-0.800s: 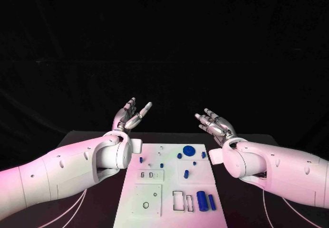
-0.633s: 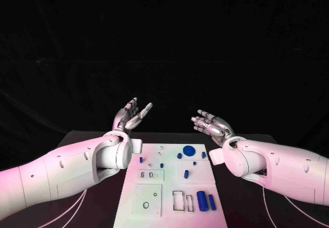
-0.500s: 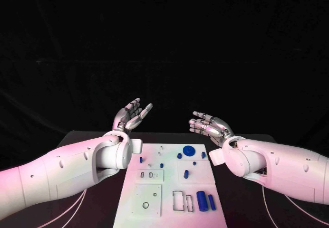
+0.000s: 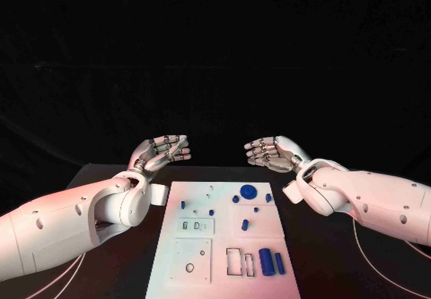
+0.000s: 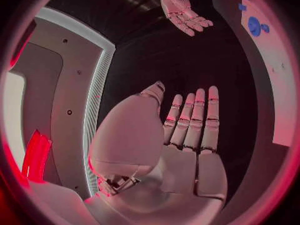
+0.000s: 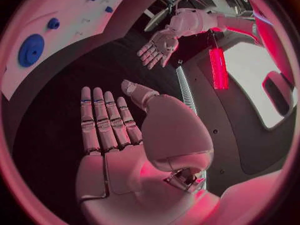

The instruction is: Assemble the parts on the task board

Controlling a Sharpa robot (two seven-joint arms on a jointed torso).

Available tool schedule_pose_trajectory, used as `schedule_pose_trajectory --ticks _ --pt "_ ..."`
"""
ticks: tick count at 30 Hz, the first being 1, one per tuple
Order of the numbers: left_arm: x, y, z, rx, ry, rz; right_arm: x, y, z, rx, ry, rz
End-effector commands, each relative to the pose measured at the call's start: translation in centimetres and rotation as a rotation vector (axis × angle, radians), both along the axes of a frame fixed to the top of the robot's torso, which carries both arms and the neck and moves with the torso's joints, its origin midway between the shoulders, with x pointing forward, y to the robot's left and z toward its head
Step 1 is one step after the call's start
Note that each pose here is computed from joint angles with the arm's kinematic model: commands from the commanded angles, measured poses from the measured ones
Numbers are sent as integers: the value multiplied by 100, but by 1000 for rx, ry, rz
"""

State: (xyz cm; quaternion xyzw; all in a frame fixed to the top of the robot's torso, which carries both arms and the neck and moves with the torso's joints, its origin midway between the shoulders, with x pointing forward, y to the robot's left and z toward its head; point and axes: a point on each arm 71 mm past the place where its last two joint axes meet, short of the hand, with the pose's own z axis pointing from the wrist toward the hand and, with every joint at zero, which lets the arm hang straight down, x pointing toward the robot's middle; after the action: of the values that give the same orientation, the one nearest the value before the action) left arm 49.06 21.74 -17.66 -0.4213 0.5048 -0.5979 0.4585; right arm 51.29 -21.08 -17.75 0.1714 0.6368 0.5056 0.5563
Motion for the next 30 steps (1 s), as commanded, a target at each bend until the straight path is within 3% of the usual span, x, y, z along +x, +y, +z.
schedule_pose_trajectory --ticks 1,11,18,30 --pt "-71 -72 54 -24 -11 -100 -17 32 2 -195 -72 43" --pt "-221 -71 159 -41 -8 -146 -1 128 16 -576 -172 93" --pt "-314 -112 226 -54 -9 -179 -40 249 4 -775 -255 112" --pt "-370 -134 279 -62 -11 -201 -62 381 -57 -883 -284 132"
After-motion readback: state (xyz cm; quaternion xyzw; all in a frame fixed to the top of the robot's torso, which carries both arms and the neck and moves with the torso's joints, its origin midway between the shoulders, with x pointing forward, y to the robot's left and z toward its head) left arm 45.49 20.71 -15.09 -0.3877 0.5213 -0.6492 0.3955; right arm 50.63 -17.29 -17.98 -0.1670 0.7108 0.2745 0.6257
